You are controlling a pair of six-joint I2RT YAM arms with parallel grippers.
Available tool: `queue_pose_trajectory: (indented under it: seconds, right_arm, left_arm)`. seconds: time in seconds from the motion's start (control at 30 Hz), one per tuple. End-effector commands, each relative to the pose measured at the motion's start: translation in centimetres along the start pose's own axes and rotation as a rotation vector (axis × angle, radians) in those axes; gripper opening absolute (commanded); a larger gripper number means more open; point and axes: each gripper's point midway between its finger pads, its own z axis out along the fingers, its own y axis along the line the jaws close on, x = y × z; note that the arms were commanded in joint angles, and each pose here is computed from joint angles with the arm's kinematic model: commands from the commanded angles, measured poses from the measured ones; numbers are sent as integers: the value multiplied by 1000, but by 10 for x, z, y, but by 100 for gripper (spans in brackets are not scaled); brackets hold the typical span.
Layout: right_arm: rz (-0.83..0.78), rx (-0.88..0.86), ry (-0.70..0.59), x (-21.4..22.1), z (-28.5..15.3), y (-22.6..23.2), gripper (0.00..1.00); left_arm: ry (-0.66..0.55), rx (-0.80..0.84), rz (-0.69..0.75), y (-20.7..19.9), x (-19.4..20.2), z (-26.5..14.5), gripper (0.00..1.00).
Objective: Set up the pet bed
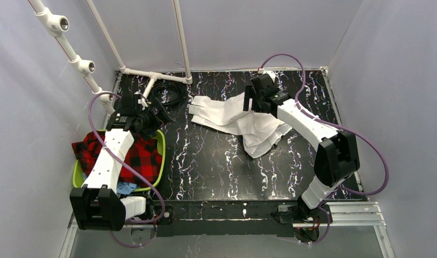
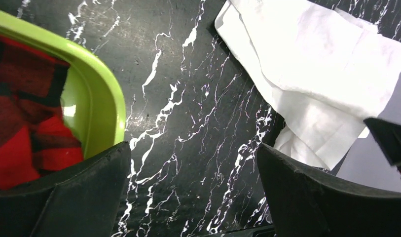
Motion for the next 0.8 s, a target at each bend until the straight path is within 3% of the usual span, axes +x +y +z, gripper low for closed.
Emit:
queue_pose_trajectory:
  seconds: [0.0,0.13,0.27,0.4,0.5,0.77]
  right_arm:
    - [18,-133,30,9,-31,12,87]
    - [33,-156,37,14,-30,13,80]
    - [5,-211,55,16,-20,24,66]
    - [6,-209,57,10,-11,24,56]
    - [14,-209,52,4,-9,23,54]
    - [16,-283,63,3,-5,32,48]
  left_arm:
    - [39,36,-17,-15,5,25,98]
    - [39,19,9,-29,0,52,96]
    - [22,-49,17,-45,-4,91,91]
    - [29,-102,34,-54,-5,133,74]
    - [34,-166,73,-48,-5,160,61]
    - [78,-225,96,-33,4,208,53]
